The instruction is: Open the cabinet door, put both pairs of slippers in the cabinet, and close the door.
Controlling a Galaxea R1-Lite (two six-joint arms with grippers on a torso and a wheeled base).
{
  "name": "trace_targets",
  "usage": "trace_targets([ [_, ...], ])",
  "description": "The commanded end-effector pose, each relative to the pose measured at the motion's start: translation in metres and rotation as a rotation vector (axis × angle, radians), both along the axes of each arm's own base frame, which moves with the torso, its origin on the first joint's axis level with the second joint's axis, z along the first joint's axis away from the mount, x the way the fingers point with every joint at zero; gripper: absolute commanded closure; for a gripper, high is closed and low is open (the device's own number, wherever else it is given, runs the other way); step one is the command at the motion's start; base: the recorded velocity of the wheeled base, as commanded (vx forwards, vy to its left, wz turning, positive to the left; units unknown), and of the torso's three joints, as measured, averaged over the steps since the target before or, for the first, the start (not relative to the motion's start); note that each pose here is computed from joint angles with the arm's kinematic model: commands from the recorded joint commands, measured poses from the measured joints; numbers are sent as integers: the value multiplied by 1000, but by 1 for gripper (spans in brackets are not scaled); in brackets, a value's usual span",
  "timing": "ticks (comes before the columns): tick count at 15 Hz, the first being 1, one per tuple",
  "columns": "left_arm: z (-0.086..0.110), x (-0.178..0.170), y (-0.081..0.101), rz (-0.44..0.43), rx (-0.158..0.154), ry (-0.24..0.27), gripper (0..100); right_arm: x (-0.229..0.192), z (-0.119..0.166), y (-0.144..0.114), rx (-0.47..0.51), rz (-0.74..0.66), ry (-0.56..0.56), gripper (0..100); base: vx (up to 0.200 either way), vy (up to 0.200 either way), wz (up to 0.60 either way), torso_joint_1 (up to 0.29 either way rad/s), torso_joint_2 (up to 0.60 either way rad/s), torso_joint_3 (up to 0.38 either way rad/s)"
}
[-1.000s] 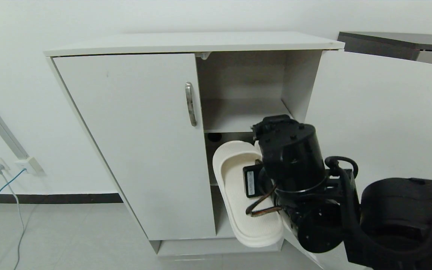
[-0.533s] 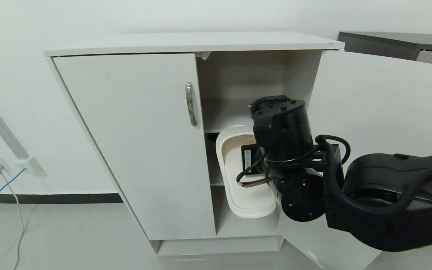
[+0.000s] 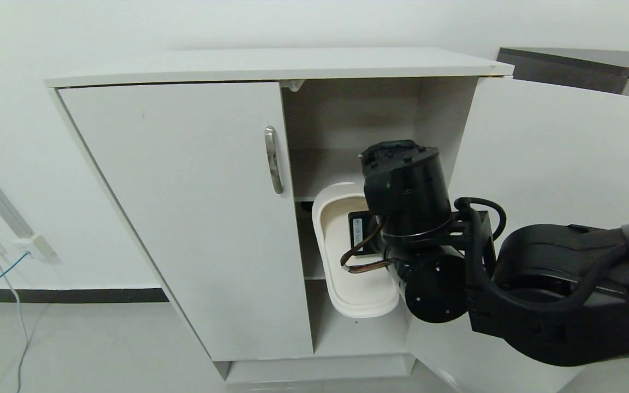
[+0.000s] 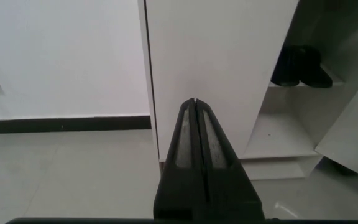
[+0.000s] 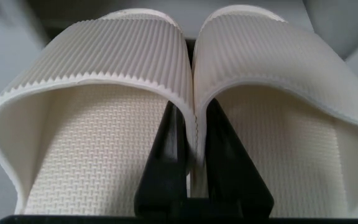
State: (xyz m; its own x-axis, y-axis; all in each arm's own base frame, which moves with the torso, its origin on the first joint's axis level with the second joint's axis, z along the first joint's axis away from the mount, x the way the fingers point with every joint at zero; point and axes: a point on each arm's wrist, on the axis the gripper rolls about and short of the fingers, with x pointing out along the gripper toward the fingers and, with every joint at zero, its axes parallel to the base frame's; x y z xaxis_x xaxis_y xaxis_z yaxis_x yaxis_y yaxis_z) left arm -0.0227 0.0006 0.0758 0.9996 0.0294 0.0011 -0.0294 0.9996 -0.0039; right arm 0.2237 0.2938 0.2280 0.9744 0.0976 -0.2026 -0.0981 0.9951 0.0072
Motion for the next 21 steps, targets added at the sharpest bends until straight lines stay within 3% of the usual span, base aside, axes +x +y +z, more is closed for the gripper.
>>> trace_targets([
  [1, 0, 0, 0, 0, -1, 0, 100, -1, 1, 0, 1, 0, -1, 100, 200, 0, 0, 7, 7, 2],
  [3, 0, 0, 0, 0, -1, -2, 100, -1, 0, 0, 0, 0, 0, 100, 200, 0, 0, 5, 0, 5],
  [11, 0, 0, 0, 1, -2, -1, 100, 12, -5, 1, -6, -18, 7, 100, 0, 0, 0, 0, 0, 0],
  [21, 0, 0, 0, 1, -2, -1, 100, 84, 2, 5, 20, -96, -33, 100, 0, 0, 0, 0, 0, 0],
])
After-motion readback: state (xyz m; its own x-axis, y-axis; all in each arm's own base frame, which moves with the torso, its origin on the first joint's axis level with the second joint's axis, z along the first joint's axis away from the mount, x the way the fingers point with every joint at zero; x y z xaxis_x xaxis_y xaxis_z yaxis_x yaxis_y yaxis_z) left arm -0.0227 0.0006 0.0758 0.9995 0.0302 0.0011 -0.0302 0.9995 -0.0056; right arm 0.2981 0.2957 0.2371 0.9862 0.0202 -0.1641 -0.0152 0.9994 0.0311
